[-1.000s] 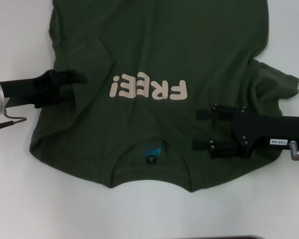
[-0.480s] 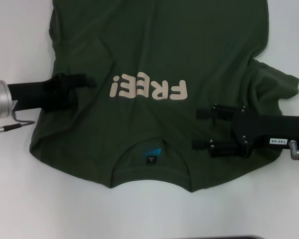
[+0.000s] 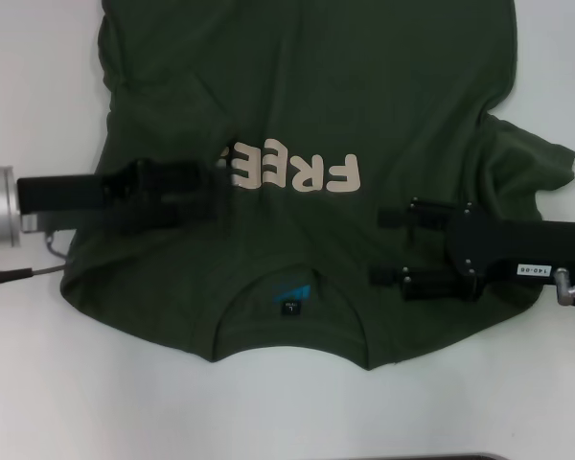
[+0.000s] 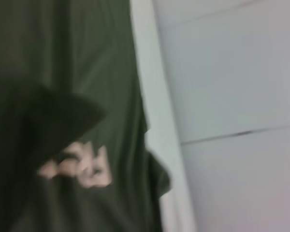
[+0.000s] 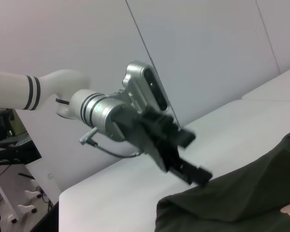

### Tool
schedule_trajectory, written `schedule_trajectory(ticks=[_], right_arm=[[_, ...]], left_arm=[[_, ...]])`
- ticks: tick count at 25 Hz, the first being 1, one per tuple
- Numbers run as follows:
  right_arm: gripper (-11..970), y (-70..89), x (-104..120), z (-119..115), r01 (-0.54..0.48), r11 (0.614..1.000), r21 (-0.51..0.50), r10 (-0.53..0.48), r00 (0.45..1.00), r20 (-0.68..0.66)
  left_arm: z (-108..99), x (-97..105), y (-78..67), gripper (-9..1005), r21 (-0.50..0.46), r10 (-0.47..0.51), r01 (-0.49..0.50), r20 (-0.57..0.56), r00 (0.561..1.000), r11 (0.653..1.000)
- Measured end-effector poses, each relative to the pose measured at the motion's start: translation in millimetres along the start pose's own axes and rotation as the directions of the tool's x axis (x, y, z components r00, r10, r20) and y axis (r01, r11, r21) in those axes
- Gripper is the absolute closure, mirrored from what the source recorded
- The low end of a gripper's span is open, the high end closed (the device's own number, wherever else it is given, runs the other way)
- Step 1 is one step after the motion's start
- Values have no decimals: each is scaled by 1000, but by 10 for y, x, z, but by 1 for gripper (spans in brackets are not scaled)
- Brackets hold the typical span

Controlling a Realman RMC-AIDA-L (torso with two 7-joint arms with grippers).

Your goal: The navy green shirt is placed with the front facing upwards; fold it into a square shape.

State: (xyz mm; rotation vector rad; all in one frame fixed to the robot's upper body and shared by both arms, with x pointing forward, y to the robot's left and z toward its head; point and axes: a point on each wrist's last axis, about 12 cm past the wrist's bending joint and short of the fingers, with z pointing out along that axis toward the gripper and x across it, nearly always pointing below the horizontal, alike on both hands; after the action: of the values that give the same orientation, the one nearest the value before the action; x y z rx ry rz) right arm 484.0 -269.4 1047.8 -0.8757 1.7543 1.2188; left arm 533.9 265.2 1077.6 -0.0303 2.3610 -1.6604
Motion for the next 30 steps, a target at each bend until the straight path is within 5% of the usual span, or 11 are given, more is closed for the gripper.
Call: schedule_trajectory(ticks=[13,16,20,26,30], right_arm=[[32,1,-2,1,-12,1000,2,12,1000,6],[31,-22,-40,-25,-65,998,16,65,997,32],[31,-105,-161,-120,-210,977,46,207,976,67],[32,-177,-245,-208,-337,938,76,326,937,127],[32,-167,-247,-231,-365,928,67,353,924,144]], left_arm=[[-180,-117,233,280,-113,-36,63,226,973,992],[-199,-138,190,279,-99,-9,31,221,975,995],[-256,-122,67,279,-77,154,-144,150,977,987],[-477,105,80,280,-86,490,-483,150,858,872],[-551,328,187,280,-121,616,-604,157,772,788]])
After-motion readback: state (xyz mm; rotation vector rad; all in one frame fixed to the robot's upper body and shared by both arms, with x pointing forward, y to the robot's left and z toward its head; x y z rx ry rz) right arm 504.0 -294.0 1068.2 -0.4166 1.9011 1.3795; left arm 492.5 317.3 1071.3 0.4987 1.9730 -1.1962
